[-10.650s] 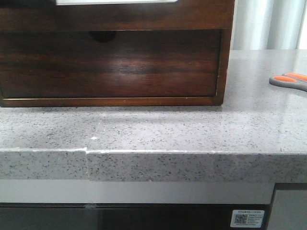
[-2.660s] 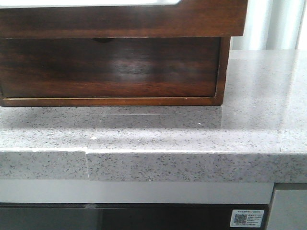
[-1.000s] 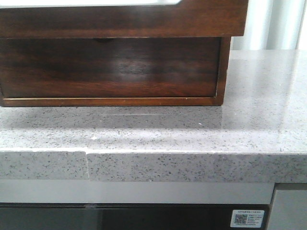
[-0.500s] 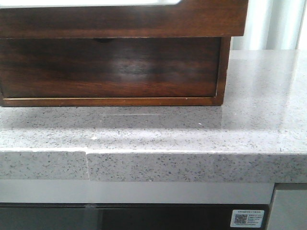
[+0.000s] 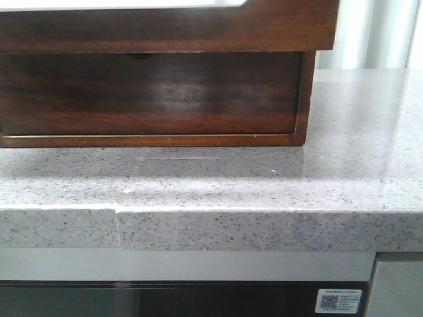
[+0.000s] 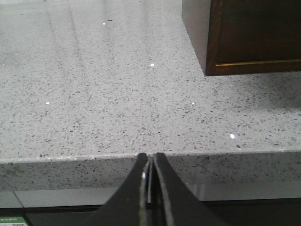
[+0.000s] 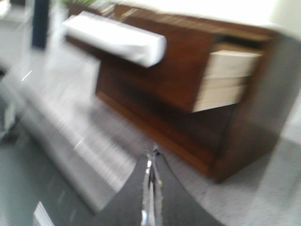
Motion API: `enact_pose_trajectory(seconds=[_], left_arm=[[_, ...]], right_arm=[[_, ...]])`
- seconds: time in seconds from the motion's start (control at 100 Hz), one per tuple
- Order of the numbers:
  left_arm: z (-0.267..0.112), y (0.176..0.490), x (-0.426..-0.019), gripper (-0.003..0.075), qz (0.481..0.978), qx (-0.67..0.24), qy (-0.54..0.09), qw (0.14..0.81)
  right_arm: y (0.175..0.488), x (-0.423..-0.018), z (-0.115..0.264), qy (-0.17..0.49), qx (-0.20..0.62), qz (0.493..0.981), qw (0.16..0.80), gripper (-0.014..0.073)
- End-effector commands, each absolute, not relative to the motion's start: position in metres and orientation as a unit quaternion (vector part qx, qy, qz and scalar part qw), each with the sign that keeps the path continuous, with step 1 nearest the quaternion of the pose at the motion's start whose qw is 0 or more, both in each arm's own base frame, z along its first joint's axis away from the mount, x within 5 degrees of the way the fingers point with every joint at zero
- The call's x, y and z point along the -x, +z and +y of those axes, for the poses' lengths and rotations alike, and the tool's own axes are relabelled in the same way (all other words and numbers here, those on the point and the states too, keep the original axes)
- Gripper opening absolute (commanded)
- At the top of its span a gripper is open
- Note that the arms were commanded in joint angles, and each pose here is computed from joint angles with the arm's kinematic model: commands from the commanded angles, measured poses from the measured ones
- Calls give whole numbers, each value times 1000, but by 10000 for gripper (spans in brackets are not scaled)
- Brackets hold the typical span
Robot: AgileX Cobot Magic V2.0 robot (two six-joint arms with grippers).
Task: Put scissors in drawer with both arms
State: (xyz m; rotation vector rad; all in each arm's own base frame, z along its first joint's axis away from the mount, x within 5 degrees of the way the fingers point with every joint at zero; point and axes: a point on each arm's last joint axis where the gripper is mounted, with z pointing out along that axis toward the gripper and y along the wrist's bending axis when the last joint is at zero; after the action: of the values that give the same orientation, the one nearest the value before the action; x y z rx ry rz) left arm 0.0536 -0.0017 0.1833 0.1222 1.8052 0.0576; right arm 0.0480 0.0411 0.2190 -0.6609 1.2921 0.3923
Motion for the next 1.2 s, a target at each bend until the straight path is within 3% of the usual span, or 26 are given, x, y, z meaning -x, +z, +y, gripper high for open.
enact_pose_trajectory(seconds=[0.0,0.17,0.34,0.61,0.93,1.19], left_arm=[[-2,180,-53,-19,771,-49,22,635],[-2,180,-53,-19,771,-49,22,635],[-2,180,-53,-19,771,-49,22,635],[-2,180,-53,-19,771,-49,22,635],[-2,180,-53,-19,771,-49,22,635],[-2,180,-53,-19,771,-49,22,635]], right_arm=[[233,-46,37,195,235,518,799,-71],[234,-52,29,185,142,553,800,-71],[228,-57,15,106,58,593,796,-71],[203,-55,-2,25,-47,684,728,-71],[179,-53,-3,4,-45,775,630,-71],[179,-53,-3,1,-43,776,630,-71]])
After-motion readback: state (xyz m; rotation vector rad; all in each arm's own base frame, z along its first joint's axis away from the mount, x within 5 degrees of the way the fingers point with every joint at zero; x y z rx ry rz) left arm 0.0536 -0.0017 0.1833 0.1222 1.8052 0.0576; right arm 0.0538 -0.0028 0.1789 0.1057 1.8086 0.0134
